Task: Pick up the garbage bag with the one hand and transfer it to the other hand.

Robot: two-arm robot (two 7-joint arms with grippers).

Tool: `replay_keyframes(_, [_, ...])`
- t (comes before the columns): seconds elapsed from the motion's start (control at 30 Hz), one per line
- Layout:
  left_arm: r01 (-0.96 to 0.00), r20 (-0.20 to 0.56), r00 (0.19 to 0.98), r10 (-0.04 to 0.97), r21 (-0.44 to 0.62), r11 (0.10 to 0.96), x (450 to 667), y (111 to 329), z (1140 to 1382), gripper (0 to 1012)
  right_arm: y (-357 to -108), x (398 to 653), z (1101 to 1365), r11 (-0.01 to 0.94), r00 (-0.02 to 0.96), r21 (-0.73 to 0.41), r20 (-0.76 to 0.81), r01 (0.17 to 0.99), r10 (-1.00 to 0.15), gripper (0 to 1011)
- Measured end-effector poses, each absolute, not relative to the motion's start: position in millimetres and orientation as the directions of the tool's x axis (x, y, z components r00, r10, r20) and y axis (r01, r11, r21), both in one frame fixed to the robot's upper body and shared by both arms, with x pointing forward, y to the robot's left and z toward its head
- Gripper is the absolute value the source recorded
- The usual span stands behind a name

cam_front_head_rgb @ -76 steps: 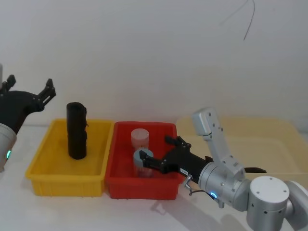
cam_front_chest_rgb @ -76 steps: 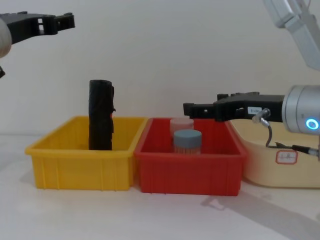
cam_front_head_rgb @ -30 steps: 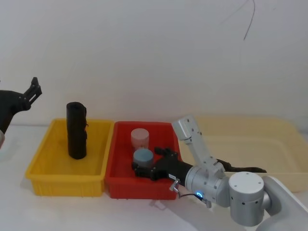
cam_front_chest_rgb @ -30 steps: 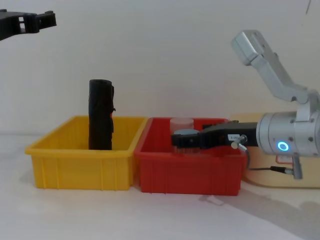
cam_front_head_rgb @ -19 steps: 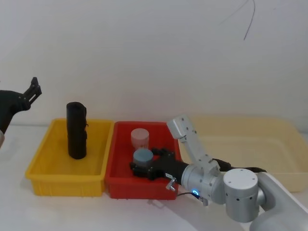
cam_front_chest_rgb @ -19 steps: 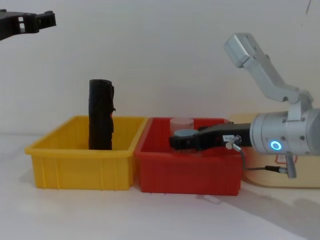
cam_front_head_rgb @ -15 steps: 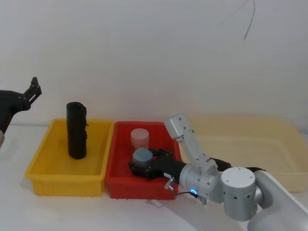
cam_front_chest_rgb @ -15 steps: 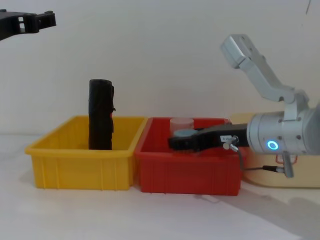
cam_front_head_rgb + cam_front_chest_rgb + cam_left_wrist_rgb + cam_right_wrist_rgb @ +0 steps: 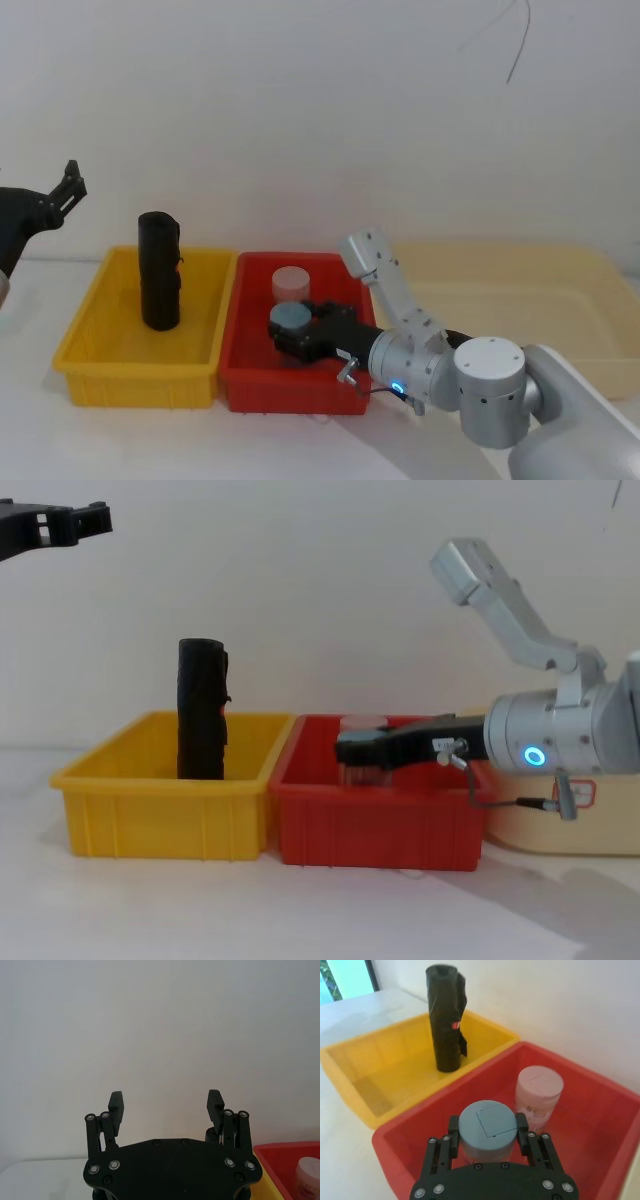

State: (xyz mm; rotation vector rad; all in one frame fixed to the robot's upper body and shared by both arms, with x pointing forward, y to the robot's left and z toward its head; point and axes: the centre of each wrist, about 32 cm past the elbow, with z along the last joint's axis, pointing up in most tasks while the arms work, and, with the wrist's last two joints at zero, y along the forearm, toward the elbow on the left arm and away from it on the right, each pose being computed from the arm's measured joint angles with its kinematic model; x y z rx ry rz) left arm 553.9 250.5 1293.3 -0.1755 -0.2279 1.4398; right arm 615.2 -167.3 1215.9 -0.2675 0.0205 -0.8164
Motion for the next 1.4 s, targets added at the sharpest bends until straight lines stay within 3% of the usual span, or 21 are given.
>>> replay_keyframes(0.37, [-0.959,0.049,0.115,0.992,-0.256,0.124,553.9,250.5,1293.3,1002,-179.5,615.3,1237.9,0.621,0.640,-0.163,0.112,0.767,-0.760,646])
replay_keyframes(0.6, [-0.959,0.049,0.115,0.992,-0.256,0.124,553.9,250.5,1293.3,1001,-204.2,612.4,1261.2,0.554,0.561,-0.090,0.155,0.828,-0.813,646])
replay_keyframes(1.03, [-0.959,0.049,0.115,0.992,-0.256,0.124,553.9,250.5,1293.3,1001,-248.0,601.5,1279.4,0.409,0.411,-0.053,0.207,0.911,-0.888,645])
replay_keyframes(1.4, [-0.959,0.049,0.115,0.992,-0.255,0.124,553.9,250.5,1293.3,1001,-273.9,589.3,1275.5,0.322,0.330,-0.072,0.226,0.944,-0.916,960])
